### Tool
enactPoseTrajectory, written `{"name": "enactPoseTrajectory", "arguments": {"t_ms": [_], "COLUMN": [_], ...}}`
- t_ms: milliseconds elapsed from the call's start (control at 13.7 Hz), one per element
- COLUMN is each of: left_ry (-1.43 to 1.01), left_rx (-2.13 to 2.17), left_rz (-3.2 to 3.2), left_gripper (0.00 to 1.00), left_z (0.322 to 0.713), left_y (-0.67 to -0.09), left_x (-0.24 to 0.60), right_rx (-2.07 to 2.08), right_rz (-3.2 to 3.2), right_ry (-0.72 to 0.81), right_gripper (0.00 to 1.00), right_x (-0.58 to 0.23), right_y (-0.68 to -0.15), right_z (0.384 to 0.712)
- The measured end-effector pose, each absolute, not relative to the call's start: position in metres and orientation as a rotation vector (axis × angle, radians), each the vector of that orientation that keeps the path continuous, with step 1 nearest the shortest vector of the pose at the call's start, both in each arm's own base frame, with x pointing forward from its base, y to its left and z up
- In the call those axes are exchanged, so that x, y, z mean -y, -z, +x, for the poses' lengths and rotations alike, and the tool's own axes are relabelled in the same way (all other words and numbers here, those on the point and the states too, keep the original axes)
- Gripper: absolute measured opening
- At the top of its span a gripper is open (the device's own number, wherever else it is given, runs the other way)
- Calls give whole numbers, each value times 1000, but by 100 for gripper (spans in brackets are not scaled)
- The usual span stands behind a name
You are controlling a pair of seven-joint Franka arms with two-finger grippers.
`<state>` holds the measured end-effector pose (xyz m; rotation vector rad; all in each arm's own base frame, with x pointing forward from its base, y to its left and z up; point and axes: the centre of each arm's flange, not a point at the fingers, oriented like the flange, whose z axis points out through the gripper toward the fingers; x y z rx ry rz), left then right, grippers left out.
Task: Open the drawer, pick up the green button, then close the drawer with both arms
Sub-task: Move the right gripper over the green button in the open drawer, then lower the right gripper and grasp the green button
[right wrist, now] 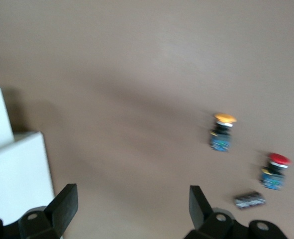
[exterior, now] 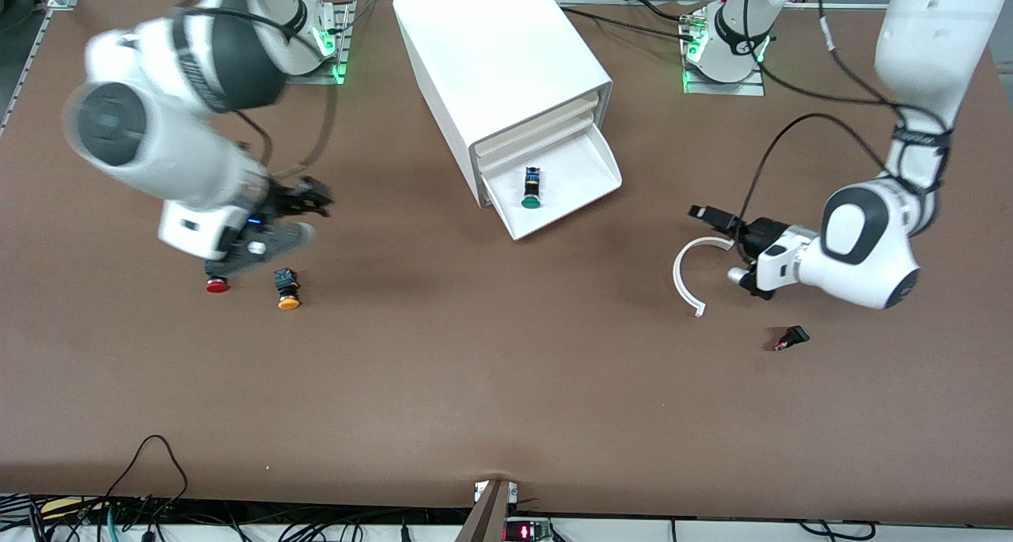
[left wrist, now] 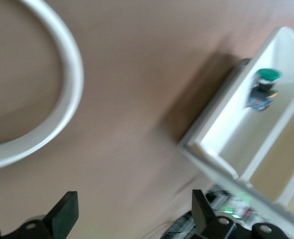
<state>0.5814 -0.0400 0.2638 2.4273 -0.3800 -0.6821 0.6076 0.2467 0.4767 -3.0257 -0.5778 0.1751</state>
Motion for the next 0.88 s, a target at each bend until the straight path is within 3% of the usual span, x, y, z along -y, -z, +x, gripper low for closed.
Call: {"name": "enactPoseTrajectory", "arguments": {"t_ms": [365, 657, 876], "left_ry": [629, 694, 706], "left_rx": [422, 49, -320], "left_rz": [2764, 2950, 3019], "left_gripper": [100, 100, 100], "left_z": [584, 585, 583], "left_y": [-356, -367, -374], "left_x": [18, 76, 109], "right_rx": [217, 16, -44], "right_rz": [-3023, -3052, -3057], "right_ry": [-128, -80, -75], "right_gripper": [99, 99, 97], "right_x": [-373, -497, -525], "right_y": [-442, -376, -362], "right_z": [598, 538, 518]}}
